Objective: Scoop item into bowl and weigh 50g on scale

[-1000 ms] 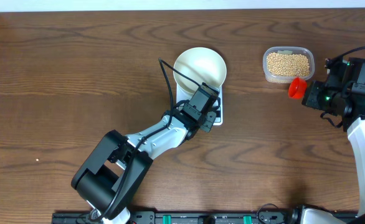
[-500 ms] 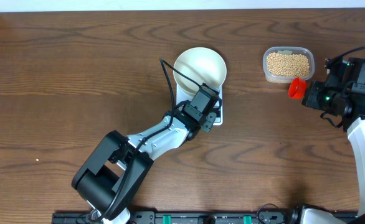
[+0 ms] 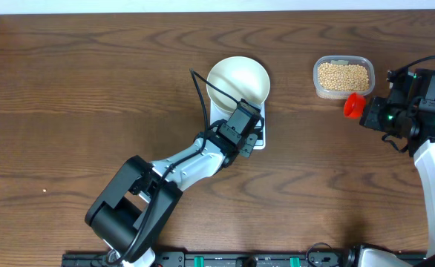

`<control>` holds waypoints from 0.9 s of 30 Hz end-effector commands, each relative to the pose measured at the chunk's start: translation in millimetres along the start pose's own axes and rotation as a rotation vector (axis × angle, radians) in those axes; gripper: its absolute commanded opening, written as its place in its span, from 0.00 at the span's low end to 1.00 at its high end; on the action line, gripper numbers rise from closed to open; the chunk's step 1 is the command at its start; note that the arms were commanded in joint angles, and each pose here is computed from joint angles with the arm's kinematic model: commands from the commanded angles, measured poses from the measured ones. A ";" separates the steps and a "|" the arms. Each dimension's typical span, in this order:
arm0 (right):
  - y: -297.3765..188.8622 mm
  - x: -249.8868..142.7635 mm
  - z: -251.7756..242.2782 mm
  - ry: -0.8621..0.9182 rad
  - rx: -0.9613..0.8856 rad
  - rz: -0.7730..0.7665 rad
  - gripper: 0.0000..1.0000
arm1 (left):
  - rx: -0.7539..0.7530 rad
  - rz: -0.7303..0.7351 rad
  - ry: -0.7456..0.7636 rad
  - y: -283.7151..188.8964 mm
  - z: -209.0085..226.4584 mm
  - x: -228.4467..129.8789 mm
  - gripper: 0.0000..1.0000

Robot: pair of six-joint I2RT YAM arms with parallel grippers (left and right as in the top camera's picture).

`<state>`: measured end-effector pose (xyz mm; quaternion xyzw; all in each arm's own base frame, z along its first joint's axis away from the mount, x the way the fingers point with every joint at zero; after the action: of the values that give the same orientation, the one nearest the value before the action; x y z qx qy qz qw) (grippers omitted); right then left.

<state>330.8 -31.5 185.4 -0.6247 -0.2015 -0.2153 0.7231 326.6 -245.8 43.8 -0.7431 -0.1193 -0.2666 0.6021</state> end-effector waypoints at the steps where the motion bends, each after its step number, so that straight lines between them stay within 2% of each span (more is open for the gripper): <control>1: -1.2 4.9 0.2 -0.017 0.002 -0.009 0.01 | 0.029 -0.042 0.004 -13.1 6.9 11.4 0.07; 7: -1.2 4.9 0.2 -0.017 0.002 -0.009 0.01 | -0.111 -0.138 -0.012 -59.2 -13.5 39.7 0.07; 13: -1.2 4.8 0.2 -0.017 0.002 -0.008 0.01 | -0.221 -0.144 -0.007 -89.3 -26.8 43.9 0.07; 21: -1.2 4.8 0.2 -0.017 0.002 -0.008 0.01 | -0.272 -0.077 -0.033 -101.4 -30.7 31.9 0.07; 27: -1.2 4.8 0.3 -0.017 0.003 -0.008 0.01 | -0.281 -0.165 -0.095 -134.3 -15.8 52.3 0.07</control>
<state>330.8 -31.5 185.4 -0.6247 -0.2015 -0.2153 0.7231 295.6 -247.9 158.8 -0.8128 -0.1316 -0.2952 0.4847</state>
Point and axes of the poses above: each gripper's point midway between its finger pads, its own y axis out along the fingers, its own z axis along the line the jaws close on, x = y × z, the point moved 3 cm from there along -y, back along the fingers, and after that the axes turned 14 degrees about -y, right-handed, at the moved point
